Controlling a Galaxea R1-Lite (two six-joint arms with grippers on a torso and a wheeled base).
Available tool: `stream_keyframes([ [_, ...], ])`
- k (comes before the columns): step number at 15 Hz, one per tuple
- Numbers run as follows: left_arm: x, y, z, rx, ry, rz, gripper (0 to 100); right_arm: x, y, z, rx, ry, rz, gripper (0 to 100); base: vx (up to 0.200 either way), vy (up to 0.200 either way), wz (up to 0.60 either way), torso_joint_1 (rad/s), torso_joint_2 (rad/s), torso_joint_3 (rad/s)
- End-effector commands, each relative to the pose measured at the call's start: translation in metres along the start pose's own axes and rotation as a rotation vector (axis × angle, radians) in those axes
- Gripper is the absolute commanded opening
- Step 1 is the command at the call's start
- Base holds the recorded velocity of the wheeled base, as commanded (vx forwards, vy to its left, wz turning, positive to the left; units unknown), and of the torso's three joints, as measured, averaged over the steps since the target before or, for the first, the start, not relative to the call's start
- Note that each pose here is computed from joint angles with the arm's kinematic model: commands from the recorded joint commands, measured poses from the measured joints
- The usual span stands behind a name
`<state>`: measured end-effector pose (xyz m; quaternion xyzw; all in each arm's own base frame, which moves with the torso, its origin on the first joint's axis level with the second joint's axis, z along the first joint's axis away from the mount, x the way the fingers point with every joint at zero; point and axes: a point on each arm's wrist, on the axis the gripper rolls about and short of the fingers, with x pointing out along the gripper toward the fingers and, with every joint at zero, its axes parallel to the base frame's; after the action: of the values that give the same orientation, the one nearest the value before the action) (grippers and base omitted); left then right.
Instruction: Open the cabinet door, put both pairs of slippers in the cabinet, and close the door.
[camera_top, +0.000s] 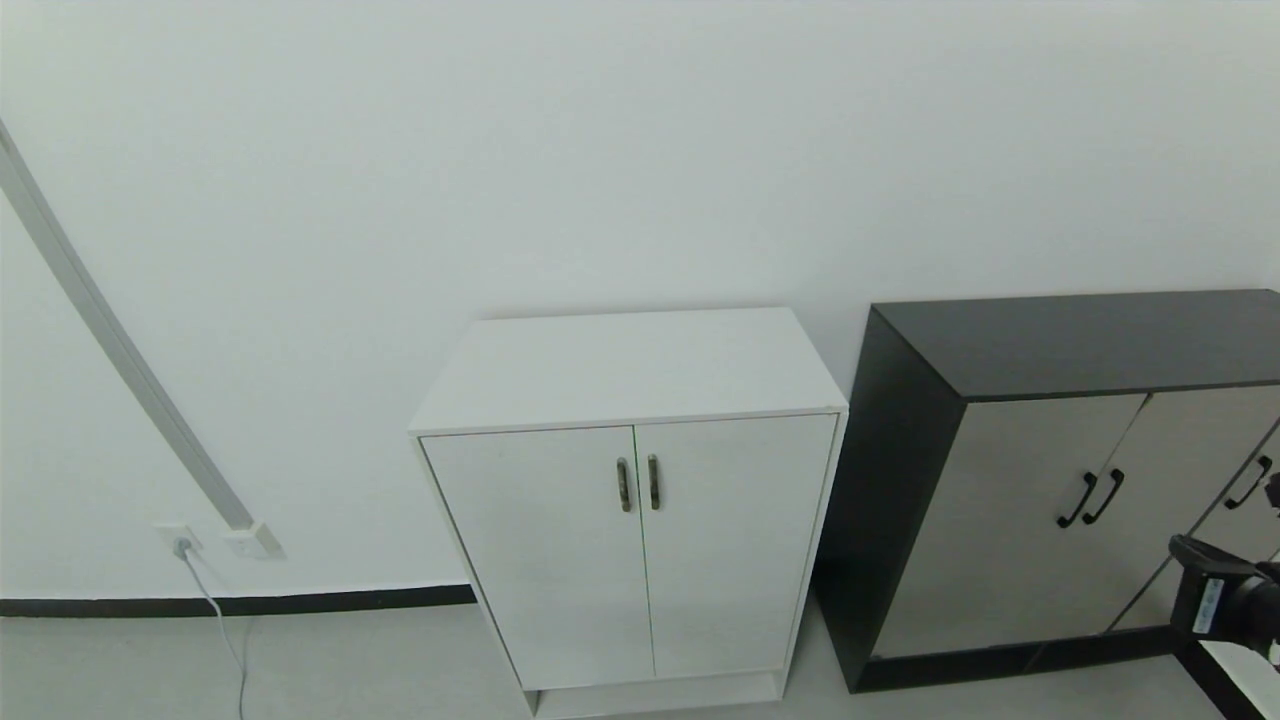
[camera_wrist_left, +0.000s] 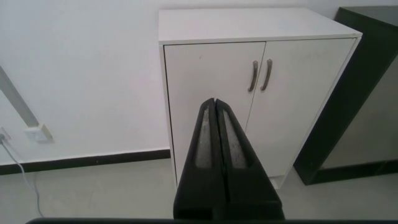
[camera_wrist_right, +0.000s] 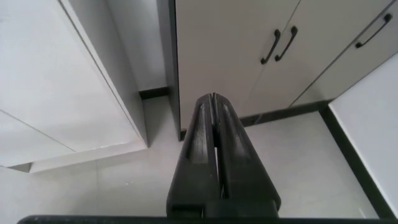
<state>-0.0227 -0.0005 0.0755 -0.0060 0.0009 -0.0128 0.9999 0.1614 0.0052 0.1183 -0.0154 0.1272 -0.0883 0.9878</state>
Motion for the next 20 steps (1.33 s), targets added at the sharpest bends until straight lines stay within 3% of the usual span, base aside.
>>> stream_keyframes([
  [1,0.000,0.000,0.000,0.000,0.001,-0.001,0,-0.021,-0.005,-0.004,0.003,-0.037,0.003,0,0.000,0.000,0.00,0.000,0.00,0.000],
  [7,0.000,0.000,0.000,-0.002,0.000,0.001,0,-0.067,-0.015,-0.013,-0.003,-0.035,0.059,0,0.000,0.000,0.00,0.000,0.00,0.000],
  [12,0.000,0.000,0.000,-0.002,0.000,-0.001,0,-0.105,-0.023,-0.033,-0.019,0.019,0.162,0,0.000,0.000,0.00,0.000,0.00,0.000],
  [16,0.000,0.000,0.000,-0.002,0.000,-0.001,0,-0.131,-0.028,-0.065,-0.024,0.068,0.229,0,0.000,0.000,0.00,0.000,0.00,0.000],
  [20,0.000,0.000,0.000,0.000,0.000,0.001,0,-0.145,-0.030,-0.075,-0.029,0.019,0.308,0,0.000,0.000,0.00,0.000,0.00,0.000],
])
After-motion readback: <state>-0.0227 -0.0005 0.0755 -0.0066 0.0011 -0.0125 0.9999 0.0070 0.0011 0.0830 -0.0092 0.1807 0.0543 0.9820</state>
